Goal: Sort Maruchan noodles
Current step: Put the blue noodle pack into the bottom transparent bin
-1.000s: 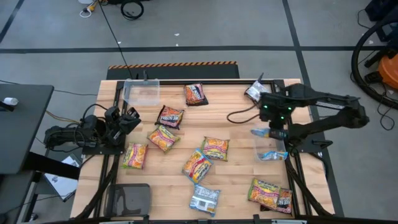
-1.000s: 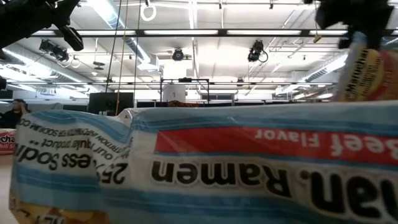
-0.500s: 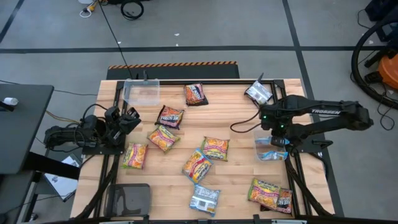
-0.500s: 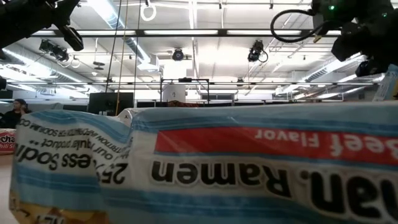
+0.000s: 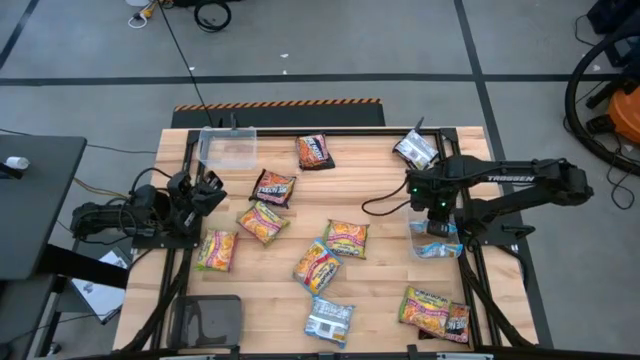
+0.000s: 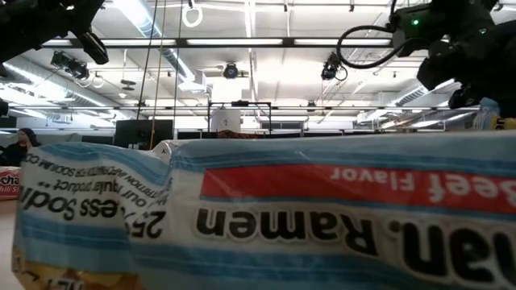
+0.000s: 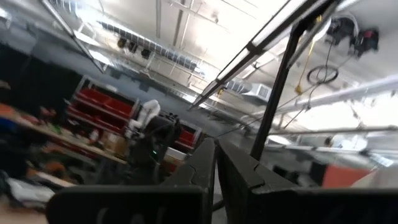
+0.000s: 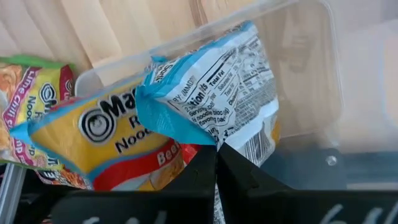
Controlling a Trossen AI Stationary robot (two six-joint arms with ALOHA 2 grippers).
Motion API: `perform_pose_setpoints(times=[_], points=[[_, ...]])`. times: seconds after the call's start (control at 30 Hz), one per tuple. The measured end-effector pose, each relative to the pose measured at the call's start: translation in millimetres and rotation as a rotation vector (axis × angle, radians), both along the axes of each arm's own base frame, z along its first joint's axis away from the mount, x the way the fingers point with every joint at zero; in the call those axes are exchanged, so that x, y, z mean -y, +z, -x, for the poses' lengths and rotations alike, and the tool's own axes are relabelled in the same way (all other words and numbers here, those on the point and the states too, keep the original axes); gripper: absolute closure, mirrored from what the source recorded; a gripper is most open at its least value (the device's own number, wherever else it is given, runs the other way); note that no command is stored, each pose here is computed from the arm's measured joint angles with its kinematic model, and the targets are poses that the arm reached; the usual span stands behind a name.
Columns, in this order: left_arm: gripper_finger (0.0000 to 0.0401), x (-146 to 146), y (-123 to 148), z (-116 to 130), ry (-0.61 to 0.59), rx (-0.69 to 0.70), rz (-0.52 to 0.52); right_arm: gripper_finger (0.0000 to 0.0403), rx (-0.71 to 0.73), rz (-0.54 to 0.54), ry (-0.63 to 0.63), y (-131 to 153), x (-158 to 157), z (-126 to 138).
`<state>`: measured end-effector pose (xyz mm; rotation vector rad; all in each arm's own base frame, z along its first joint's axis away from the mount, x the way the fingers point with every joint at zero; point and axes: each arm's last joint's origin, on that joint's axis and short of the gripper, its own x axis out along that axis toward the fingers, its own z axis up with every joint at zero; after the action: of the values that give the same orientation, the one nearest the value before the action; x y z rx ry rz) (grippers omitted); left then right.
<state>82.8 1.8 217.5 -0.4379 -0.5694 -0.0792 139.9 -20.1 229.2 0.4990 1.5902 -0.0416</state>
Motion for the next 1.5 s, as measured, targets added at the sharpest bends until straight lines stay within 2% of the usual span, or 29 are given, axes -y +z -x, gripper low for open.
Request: perform_pose_setpoints(times=[0.17, 0.37, 0.5, 0.6, 0.77, 1.0, 1.13, 1.27, 1.5], points=[[0.0376, 0.0, -2.8, -1.6, 0.091, -0.04, -0.146, 0.0373, -0.03, -0.009, 0.012, -3.8, -1.5, -4.2], [0.0376, -0.1, -22.9, -10.7, 0.124, -0.274, -0.264, 0.0342, -0.042, 0.007, 0.036, 5.2, -6.2, -1.5], [0.0376, -0.1, -40.1, -14.5, 0.116, -0.457, -0.319, 0.0319, 0.006, 0.038, 0.041, 17.4, -7.6, -1.0], [0.0376, -0.1, -48.6, -15.1, 0.118, -0.544, -0.376, 0.0304, 0.039, 0.079, 0.081, 21.2, -9.0, 0.9], [0.0376, -0.3, -49.7, -15.6, 0.16, -0.56, -0.506, 0.0282, 0.083, 0.066, 0.177, 24.8, -16.9, 5.1], [0.0376, -0.9, -48.8, -15.5, 0.191, -0.556, -0.527, 0.0251, 0.158, 0.048, 0.248, 26.6, -33.1, 0.4], [0.0376, -1.0, -48.6, -15.5, 0.193, -0.555, -0.526, 0.0225, 0.225, 0.132, 0.23, 23.9, -39.3, -14.2], [0.0376, -1.0, -48.6, -15.5, 0.194, -0.554, -0.526, 0.0208, 0.156, 0.193, 0.215, 14.0, -41.9, -22.3], [0.0376, -1.0, -48.4, -15.5, 0.195, -0.552, -0.526, 0.0211, 0.004, 0.169, 0.231, -19.3, -42.5, -17.8]])
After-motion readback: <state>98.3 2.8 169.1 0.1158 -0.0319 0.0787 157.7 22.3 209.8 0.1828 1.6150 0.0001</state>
